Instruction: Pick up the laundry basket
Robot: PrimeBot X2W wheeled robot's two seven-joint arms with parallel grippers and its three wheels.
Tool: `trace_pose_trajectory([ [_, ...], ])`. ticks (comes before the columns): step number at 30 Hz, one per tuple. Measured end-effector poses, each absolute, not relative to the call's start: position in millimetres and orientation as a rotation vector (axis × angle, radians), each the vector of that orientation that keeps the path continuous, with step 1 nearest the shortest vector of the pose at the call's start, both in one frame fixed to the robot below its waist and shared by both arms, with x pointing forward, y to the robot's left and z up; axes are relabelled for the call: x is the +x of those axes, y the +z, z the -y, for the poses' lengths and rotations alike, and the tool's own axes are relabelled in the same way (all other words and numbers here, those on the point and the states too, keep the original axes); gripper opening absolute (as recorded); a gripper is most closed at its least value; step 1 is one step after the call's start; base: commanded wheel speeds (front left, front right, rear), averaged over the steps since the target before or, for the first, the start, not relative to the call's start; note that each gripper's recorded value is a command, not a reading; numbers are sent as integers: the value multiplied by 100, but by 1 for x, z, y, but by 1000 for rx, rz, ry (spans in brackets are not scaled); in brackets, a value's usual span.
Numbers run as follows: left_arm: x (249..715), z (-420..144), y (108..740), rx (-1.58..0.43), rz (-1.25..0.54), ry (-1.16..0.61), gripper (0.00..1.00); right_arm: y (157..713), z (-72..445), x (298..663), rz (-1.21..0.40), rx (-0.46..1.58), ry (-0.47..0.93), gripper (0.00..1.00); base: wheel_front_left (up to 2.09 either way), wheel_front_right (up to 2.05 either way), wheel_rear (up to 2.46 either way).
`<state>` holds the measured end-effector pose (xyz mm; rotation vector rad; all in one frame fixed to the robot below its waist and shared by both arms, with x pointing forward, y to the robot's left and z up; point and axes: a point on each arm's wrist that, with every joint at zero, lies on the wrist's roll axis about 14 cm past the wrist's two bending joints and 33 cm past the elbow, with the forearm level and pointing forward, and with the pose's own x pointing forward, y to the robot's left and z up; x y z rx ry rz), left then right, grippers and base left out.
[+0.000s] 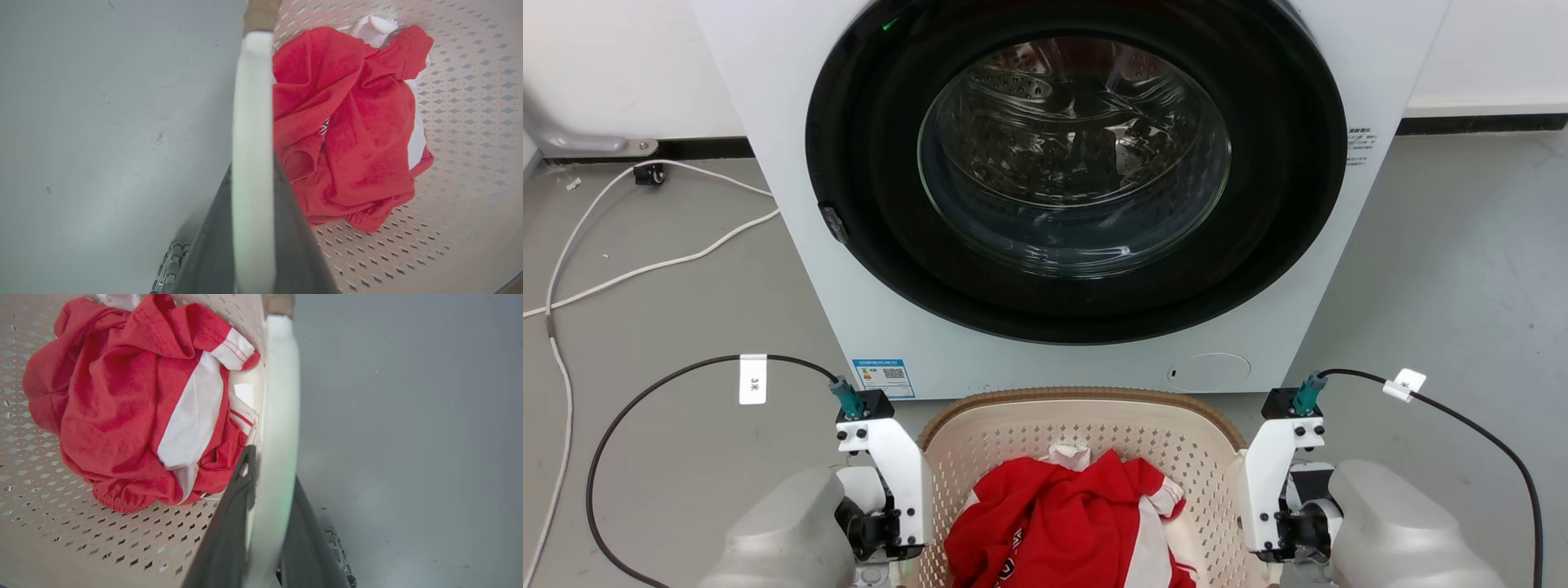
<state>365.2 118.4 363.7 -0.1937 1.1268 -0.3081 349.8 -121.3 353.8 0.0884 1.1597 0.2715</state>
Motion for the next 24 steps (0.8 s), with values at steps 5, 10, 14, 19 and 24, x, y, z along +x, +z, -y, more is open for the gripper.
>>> trace_pose_trajectory([
  [5, 365, -118, 363, -199, -1127, -308, 0, 353, 122, 349, -1166, 89, 270, 0, 0, 0, 0],
  [10, 365, -117, 363, -200, -1128, -310, 0, 352, 123, 348, -1171, 87, 268, 0, 0, 0, 0],
  [14, 365, -116, 362, -201, -1127, -311, 0, 351, 123, 348, -1173, 90, 266, 0, 0, 0, 0],
  [19, 364, -116, 362, -199, -1128, -311, 0, 351, 123, 347, -1173, 93, 265, 0, 0, 0, 0],
  [24, 364, -116, 361, -201, -1130, -311, 0, 351, 123, 347, -1174, 93, 265, 0, 0, 0, 0],
])
